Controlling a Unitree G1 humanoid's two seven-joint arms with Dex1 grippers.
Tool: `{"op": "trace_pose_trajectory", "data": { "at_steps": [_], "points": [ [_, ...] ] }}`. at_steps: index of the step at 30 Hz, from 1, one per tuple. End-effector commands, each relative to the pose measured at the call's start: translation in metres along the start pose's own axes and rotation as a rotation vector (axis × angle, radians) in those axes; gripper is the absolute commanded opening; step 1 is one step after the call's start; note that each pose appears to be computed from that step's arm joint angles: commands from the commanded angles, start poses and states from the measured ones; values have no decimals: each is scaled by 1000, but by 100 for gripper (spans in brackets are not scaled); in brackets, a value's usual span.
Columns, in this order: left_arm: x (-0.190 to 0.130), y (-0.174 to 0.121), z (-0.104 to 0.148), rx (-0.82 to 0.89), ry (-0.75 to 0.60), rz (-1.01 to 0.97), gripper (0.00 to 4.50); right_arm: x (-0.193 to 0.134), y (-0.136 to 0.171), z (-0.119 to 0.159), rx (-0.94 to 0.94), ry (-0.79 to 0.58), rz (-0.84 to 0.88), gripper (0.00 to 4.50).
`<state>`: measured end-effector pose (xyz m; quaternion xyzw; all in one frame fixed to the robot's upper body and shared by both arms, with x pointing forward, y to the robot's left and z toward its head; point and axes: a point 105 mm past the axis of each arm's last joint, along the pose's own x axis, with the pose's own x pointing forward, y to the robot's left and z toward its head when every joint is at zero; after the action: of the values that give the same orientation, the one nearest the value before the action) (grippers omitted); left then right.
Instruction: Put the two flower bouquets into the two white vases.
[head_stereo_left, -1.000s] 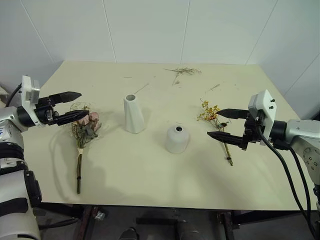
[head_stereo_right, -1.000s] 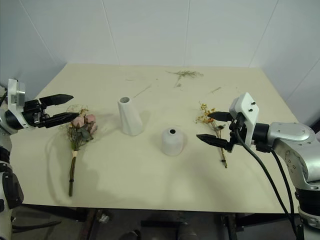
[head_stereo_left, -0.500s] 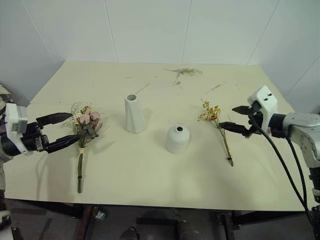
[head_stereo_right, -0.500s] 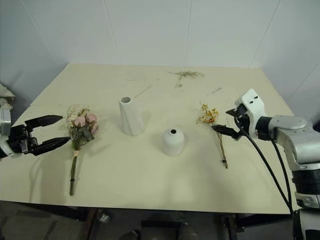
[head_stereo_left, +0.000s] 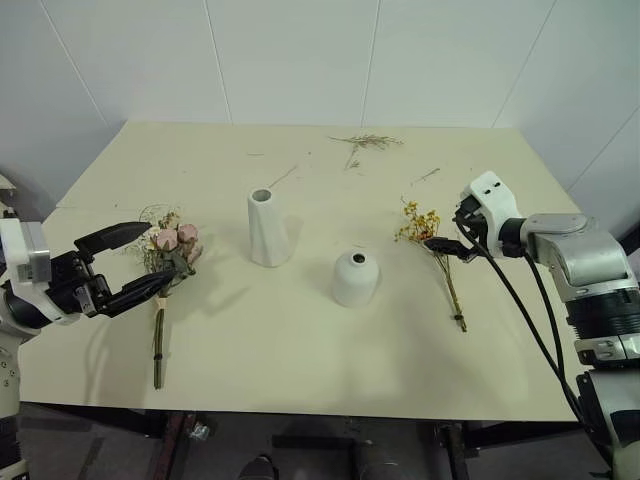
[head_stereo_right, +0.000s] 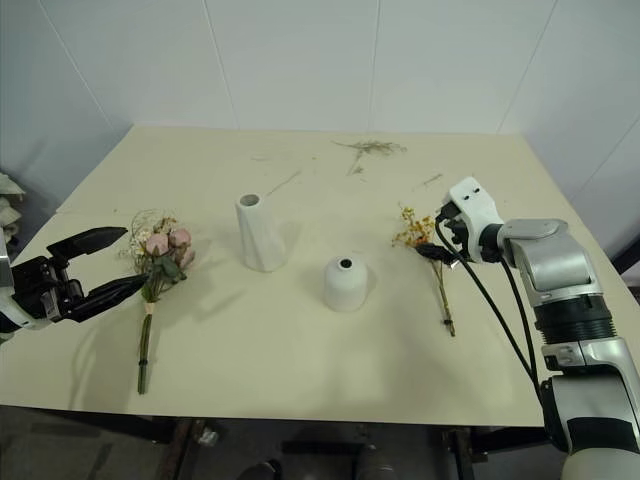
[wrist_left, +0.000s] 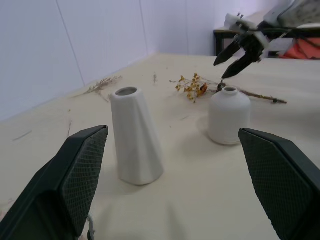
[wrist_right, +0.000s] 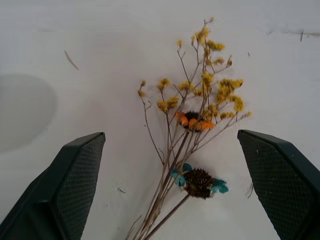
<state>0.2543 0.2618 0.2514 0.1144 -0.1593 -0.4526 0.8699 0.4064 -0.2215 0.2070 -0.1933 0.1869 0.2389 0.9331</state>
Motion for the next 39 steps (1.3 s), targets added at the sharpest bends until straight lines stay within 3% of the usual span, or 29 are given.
{"op": "trace_pose_trajectory", "data": {
  "at_steps": [1,21,31,39],
  "points": [
    [-5,-8,16,3,-42,-52,447,-3,-5,7,1,16,-49,450],
    [22,-49,-8,-133,28,-309,447,3,8,-16,165,220,-148,450],
    [20,-54,-8,-154,42,-325,447,5,38,-21,247,263,-93,450],
    [10,-49,-6,-149,73,-301,447,8,18,-31,268,267,-189,450]
  ]
}}
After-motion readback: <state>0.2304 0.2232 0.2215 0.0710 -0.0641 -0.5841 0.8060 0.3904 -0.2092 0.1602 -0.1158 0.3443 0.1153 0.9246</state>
